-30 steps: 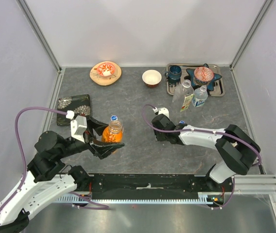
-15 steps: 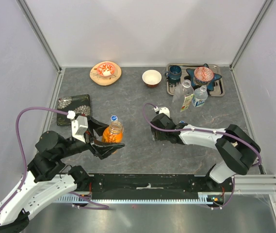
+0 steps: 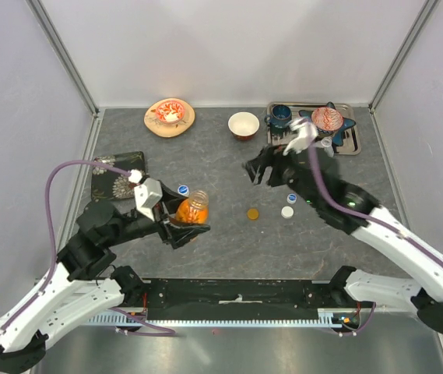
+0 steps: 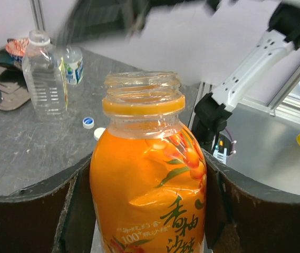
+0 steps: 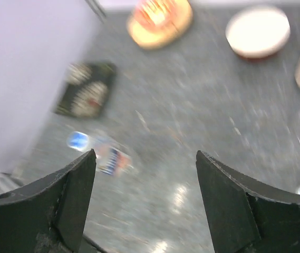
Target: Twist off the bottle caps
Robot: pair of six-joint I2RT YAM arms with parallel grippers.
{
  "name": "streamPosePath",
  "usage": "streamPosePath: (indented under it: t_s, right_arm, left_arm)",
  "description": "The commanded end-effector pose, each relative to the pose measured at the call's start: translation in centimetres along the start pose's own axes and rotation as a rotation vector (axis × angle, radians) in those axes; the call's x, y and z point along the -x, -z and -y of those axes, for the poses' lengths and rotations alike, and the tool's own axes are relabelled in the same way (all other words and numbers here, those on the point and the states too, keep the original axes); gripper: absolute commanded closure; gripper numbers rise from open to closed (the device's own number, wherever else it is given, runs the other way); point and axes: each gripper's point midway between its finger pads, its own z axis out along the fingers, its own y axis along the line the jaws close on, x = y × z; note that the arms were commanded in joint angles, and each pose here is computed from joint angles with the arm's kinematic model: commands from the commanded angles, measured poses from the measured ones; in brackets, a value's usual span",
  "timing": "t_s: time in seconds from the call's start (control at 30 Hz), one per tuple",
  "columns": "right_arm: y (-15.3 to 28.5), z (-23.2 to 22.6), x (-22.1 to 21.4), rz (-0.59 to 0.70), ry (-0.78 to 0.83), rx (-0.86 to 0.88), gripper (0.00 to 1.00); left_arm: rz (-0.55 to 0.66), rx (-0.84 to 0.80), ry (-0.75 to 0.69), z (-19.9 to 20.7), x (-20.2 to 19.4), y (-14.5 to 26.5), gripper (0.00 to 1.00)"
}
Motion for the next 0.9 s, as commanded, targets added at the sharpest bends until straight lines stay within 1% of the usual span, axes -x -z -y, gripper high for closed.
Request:
streamPosePath:
  t_s: [0.0,0.03,0.07,0.2,0.3,0.43,0.67,0.87]
  right_arm:
    - [6.4,-5.3,7.3,0.146,-0.001,0.261,0.17]
    - [7.6,-6.6,8.2,0.160,0.000,0.328,0.17]
    - [8.7,-8.4,8.1,0.138,0.005,0.434,0.17]
    - [11.0,-10.8,8.0,0.106,-0.020,0.589,0.16]
    - [11.0,-11.1,7.0,0.065,-0.023,0.619,0.15]
    - [10.1,-10.9,5.1,0.011,-0.014,0.610,0.14]
    - [8.8,-11.0,3.8,-0.020,0.003,0.591,0.14]
    - [8.3,-11.8,2.9,-0.046,0.011,0.604,0.18]
  left_arm:
    - [-0.026,0.004,-0.075,-1.4,0.0,-2.0,0.69]
    - [-0.059,0.005,-0.063,-1.9,-0.7,-2.9,0.69]
    - [-0.055,-0.013,-0.066,-1.7,-0.4,-3.3,0.68]
    - [-0.077,-0.046,-0.051,-2.1,-0.7,-5.3,0.68]
    - [-0.078,-0.066,-0.039,-2.3,-0.7,-6.5,0.68]
    - [-0.081,-0.094,-0.020,-2.2,-0.6,-7.6,0.67]
    - [-0.098,-0.115,0.002,-2.1,-0.7,-8.3,0.67]
    - [-0.101,-0.112,0.004,-2.3,-0.9,-8.4,0.67]
